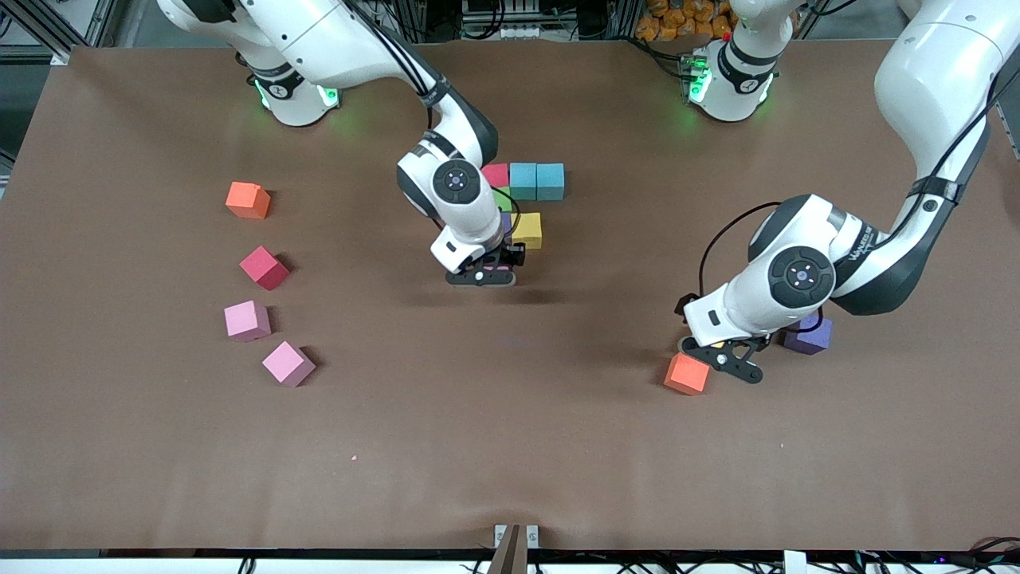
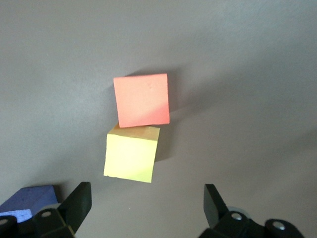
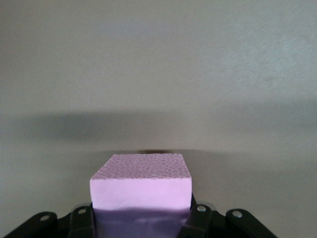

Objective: Arrange 11 blocks into digit 3
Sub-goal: 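Move the left gripper to the second yellow block while the right gripper carries pink, then grasp the second yellow block with the left gripper, then place the pink block under the blue block and open the right gripper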

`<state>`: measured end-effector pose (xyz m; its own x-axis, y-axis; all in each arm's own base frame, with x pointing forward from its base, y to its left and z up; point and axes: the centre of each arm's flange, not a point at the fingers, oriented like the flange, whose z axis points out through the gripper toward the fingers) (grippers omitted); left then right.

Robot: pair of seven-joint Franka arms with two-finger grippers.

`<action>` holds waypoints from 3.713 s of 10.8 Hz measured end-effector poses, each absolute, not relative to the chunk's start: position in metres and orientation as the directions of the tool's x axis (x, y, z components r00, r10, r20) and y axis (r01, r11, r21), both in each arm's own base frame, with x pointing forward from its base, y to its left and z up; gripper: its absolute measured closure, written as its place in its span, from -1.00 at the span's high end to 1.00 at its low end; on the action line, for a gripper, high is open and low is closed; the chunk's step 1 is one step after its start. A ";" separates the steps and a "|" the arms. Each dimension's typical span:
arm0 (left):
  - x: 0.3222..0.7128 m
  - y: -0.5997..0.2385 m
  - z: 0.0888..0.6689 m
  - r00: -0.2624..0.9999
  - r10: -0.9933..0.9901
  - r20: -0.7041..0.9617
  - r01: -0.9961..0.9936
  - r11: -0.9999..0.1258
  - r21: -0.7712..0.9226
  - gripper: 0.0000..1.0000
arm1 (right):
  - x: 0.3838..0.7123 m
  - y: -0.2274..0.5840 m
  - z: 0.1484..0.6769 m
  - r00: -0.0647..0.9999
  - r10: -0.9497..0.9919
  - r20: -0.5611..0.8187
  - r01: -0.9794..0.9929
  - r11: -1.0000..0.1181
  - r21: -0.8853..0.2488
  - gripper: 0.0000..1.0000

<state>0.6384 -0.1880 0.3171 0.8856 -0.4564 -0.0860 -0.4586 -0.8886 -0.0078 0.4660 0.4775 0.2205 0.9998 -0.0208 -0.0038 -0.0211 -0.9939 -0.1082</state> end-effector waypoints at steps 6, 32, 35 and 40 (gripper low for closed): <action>0.626 -0.158 0.259 0.868 -0.496 -0.018 -0.496 -0.868 0.026 1.00 | 0.455 0.476 0.207 1.000 -0.009 0.025 -0.008 -0.999 -0.045 0.16; 0.628 -0.164 0.204 0.833 -0.551 -0.050 -0.553 -0.831 -0.063 0.31 | 0.451 0.480 0.193 0.998 -0.051 0.025 -0.049 -0.997 -0.058 0.16; 0.630 -0.162 0.205 0.834 -0.549 -0.047 -0.551 -0.832 -0.067 0.22 | 0.449 0.481 0.190 0.999 -0.048 0.019 -0.046 -0.997 -0.054 0.66; 0.625 -0.164 0.211 0.807 -0.588 -0.052 -0.590 -0.803 -0.078 0.22 | 0.460 0.483 0.225 0.998 -0.054 0.030 -0.053 -0.998 -0.043 1.00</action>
